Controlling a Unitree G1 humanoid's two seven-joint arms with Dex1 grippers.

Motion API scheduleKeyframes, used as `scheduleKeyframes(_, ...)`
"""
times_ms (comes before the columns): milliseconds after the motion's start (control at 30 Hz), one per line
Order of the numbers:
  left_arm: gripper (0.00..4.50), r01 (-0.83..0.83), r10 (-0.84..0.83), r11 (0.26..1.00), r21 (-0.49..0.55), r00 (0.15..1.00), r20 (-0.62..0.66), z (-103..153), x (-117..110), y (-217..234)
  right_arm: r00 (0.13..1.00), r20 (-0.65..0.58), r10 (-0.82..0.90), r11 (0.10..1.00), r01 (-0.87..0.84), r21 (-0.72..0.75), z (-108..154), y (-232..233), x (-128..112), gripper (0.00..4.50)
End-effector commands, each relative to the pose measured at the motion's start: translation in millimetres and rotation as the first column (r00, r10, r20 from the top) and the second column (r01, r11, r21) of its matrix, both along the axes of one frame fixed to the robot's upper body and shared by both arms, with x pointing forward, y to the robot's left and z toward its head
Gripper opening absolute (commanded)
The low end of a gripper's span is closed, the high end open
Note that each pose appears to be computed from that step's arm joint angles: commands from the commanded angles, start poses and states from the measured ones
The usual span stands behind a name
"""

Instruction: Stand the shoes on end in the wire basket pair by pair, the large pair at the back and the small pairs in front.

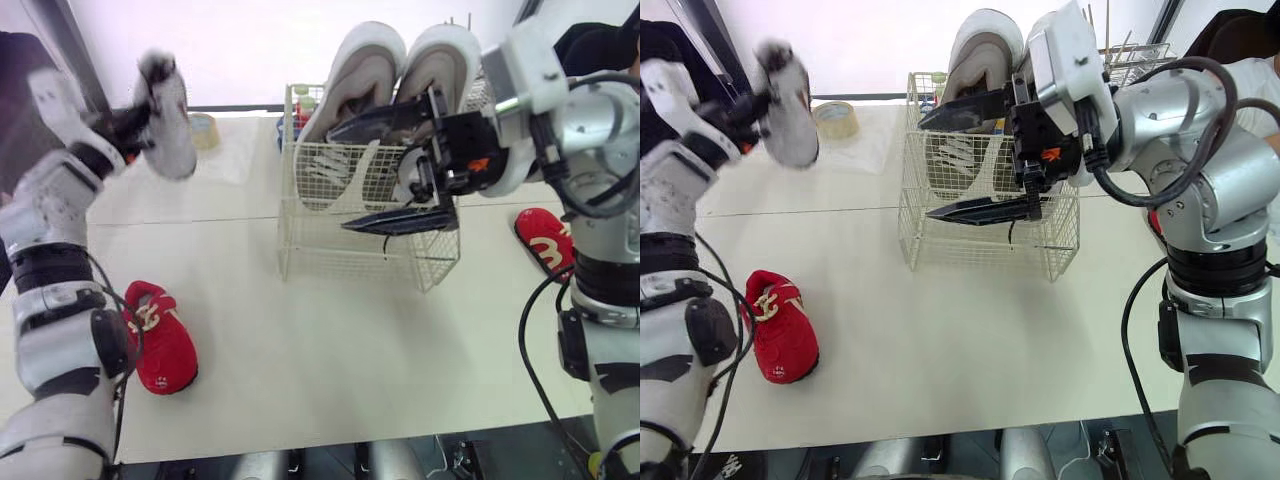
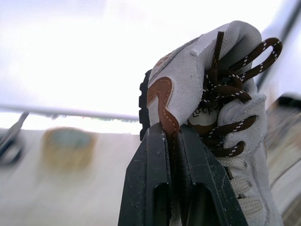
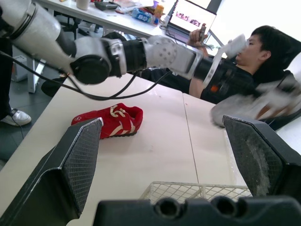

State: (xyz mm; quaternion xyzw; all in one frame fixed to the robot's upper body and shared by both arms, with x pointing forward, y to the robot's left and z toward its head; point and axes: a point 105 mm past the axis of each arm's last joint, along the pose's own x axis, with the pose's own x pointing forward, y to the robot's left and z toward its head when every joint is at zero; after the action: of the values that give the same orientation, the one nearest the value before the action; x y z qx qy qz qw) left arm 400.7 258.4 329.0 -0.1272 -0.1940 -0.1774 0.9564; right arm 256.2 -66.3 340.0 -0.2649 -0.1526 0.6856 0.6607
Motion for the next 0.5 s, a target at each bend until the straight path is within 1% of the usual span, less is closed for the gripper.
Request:
scheduleKeyframes(33,0.05,0.085,-0.074,0.996,-0.035,0.968,0.24,46,-39,-38,0.999,0.047,-0.015,1.0,0.014,0.022,10,-1,0,4.5)
scheduleKeyframes(67,0.05,0.098,-0.082,0.994,-0.046,0.961,0.263,49,-43,-44,0.999,0.048,-0.018,1.0,0.017,0.023,10,-1,1,4.5)
scheduleKeyframes(133,0.05,0.155,-0.129,0.987,-0.05,0.932,0.337,54,-57,-73,0.997,0.058,-0.042,0.999,0.041,0.024,12,-4,5,4.5)
scheduleKeyframes(167,0.05,0.185,-0.151,0.981,-0.056,0.916,0.372,54,-63,-90,0.996,0.064,-0.057,0.998,0.055,0.027,13,-6,7,4.5)
scheduleKeyframes(233,0.05,0.204,-0.145,0.975,-0.092,0.889,0.435,51,-71,-111,0.995,0.069,-0.079,0.997,0.077,0.033,16,-11,8,4.5)
scheduleKeyframes(433,0.05,0.167,-0.129,0.985,-0.037,0.868,0.479,22,-64,-149,0.99,0.067,-0.121,0.992,0.118,0.039,16,-19,8,4.5)
scheduleKeyframes(500,0.05,0.142,-0.13,0.99,0.013,0.858,0.497,6,-61,-164,0.988,0.066,-0.137,0.99,0.135,0.043,16,-22,6,4.5)
